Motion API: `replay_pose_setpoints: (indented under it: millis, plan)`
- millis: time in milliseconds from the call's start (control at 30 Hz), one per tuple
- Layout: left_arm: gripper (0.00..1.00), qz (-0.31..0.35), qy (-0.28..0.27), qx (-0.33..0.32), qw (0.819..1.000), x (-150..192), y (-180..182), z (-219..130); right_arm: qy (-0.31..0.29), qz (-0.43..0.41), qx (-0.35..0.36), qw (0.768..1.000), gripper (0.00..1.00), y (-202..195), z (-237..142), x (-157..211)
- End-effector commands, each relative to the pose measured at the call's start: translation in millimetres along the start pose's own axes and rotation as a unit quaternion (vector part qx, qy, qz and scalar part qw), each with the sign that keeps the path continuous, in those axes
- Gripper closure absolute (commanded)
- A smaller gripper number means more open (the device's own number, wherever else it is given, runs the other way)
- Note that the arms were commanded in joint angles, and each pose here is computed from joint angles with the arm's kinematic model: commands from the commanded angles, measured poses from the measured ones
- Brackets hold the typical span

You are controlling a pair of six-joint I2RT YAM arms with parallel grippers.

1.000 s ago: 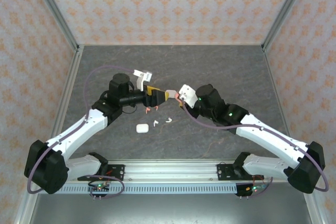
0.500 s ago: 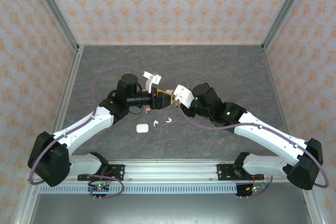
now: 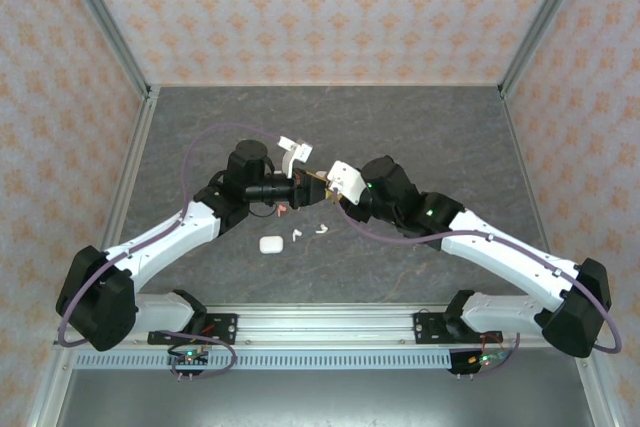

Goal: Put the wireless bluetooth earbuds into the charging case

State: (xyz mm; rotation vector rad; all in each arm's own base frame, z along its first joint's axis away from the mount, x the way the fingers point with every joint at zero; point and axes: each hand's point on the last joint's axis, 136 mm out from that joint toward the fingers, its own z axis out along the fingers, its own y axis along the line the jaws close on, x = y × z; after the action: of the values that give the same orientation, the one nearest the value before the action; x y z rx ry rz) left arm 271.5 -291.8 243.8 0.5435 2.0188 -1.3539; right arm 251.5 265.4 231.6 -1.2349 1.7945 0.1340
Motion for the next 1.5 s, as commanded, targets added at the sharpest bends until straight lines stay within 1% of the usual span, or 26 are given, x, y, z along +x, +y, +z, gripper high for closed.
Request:
replay_pose_setpoints:
  millis: [0, 167, 267, 300, 367, 433, 500, 600, 667, 767, 833, 933, 1033, 1100, 1200, 1467]
  plan:
    - [0.8, 0.028, -0.018, 0.012, 0.999, -14, -13, -2, -0.018, 0.009, 0.001, 1.0, 0.53, -4, -11, -15]
    - [0.83, 0.039, -0.037, -0.001, 0.999, -17, -10, -6, -0.036, 0.047, -0.006, 0.998, 0.25, -8, -28, -13]
    - [0.85, 0.053, -0.058, -0.014, 0.997, -21, -8, -10, -0.062, 0.096, -0.027, 0.993, 0.07, -12, -44, -10]
    - [0.86, 0.06, -0.065, -0.016, 0.996, -21, -7, -11, -0.074, 0.116, -0.044, 0.99, 0.01, -12, -49, -9]
    - [0.89, 0.081, -0.085, -0.015, 0.993, -24, -8, -14, -0.103, 0.171, -0.092, 0.976, 0.01, -12, -57, -7]
    - [0.9, 0.105, -0.109, -0.003, 0.988, -26, -13, -18, -0.139, 0.241, -0.148, 0.949, 0.01, -18, -64, -11]
    - [0.92, 0.131, -0.132, 0.006, 0.983, -29, -18, -23, -0.169, 0.275, -0.199, 0.925, 0.01, -16, -69, -20]
    - [0.96, 0.169, -0.159, 0.013, 0.973, -29, -25, -31, -0.194, 0.292, -0.241, 0.905, 0.0, -13, -70, -34]
    - [1.0, 0.192, -0.175, 0.015, 0.966, -29, -31, -36, -0.2, 0.298, -0.259, 0.897, 0.03, -13, -68, -41]
    - [1.0, 0.214, -0.183, 0.017, 0.96, -28, -36, -41, -0.201, 0.299, -0.268, 0.894, 0.05, -14, -63, -45]
    - [1.0, 0.222, -0.183, 0.02, 0.958, -27, -40, -42, -0.201, 0.301, -0.266, 0.894, 0.06, -17, -58, -46]
    - [1.0, 0.229, -0.181, 0.023, 0.956, -25, -43, -43, -0.195, 0.304, -0.265, 0.894, 0.09, -20, -50, -49]
    - [1.0, 0.234, -0.179, 0.024, 0.955, -23, -45, -44, -0.193, 0.309, -0.259, 0.895, 0.16, -26, -44, -52]
    - [1.0, 0.237, -0.177, 0.026, 0.955, -23, -46, -44, -0.196, 0.309, -0.254, 0.895, 0.22, -30, -43, -55]
    - [1.0, 0.24, -0.174, 0.03, 0.955, -22, -48, -44, -0.195, 0.313, -0.247, 0.896, 0.27, -35, -39, -57]
    - [1.0, 0.244, -0.17, 0.031, 0.954, -20, -49, -44, -0.194, 0.315, -0.233, 0.899, 0.3, -44, -35, -62]
